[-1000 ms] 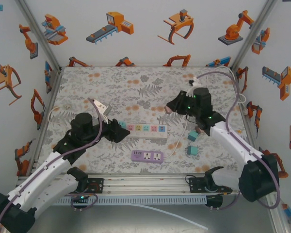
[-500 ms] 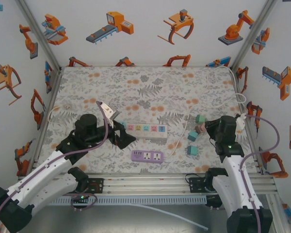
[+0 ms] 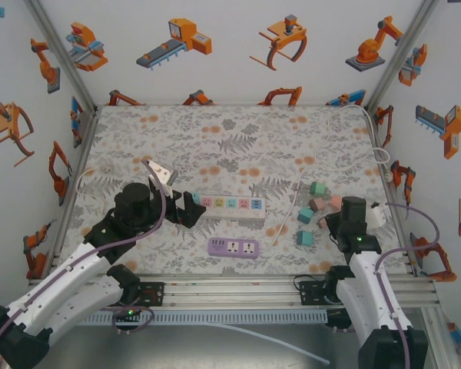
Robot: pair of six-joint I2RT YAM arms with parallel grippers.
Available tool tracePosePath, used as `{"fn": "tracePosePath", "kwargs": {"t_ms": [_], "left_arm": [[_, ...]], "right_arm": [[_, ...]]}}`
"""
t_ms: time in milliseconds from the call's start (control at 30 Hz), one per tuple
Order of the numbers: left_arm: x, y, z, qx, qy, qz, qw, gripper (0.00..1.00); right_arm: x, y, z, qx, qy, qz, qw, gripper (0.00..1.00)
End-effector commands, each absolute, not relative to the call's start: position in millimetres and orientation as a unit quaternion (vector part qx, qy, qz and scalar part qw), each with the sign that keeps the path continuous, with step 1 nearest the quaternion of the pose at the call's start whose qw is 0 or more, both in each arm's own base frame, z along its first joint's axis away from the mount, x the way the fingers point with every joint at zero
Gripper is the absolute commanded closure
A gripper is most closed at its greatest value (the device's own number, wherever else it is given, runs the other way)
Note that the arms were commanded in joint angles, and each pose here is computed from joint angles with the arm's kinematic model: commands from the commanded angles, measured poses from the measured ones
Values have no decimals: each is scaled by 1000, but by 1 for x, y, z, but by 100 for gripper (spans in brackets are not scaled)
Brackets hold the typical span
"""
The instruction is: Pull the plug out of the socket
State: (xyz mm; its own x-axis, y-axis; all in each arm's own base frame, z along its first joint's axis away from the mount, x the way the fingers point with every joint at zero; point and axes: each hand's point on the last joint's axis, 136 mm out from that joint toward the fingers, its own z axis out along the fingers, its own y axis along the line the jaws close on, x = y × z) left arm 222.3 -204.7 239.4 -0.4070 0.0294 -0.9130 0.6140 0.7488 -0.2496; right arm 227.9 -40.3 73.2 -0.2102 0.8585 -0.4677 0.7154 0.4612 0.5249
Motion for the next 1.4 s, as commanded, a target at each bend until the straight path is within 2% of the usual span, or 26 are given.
{"fn": "tracePosePath", "kwargs": {"t_ms": [0,233,433,600,733,867,1000,1167,1233,1367], "left_arm": [[230,-186,237,155,804,-257,514,3],[248,-143,215,49,842,-165,512,3],[252,-128,207,3,851,-166,499,3],[255,-120,204,-25,851,-176,495,3],[262,-113,203,-47,850,-173,496,3],[272,-107,195,-76,857,-168,480,3],[281,-106,186,-101,864,-178,460,3],[291,-101,169,-137,875,-193,423,2],[295,-98,162,-152,877,-196,411,1],[304,-96,149,-174,877,-223,387,11]], "right_arm": [[223,-46,65,541,751,95,366,72],[214,-48,58,563,738,94,360,35],[214,-54,86,542,731,91,403,25],[255,-26,147,403,768,145,476,23],[295,61,208,139,824,163,525,23],[308,160,233,-96,836,130,524,23],[308,244,233,-258,815,160,494,23],[279,343,209,-482,740,172,437,23],[271,371,199,-530,715,178,421,23],[265,423,182,-576,673,229,404,25]]}}
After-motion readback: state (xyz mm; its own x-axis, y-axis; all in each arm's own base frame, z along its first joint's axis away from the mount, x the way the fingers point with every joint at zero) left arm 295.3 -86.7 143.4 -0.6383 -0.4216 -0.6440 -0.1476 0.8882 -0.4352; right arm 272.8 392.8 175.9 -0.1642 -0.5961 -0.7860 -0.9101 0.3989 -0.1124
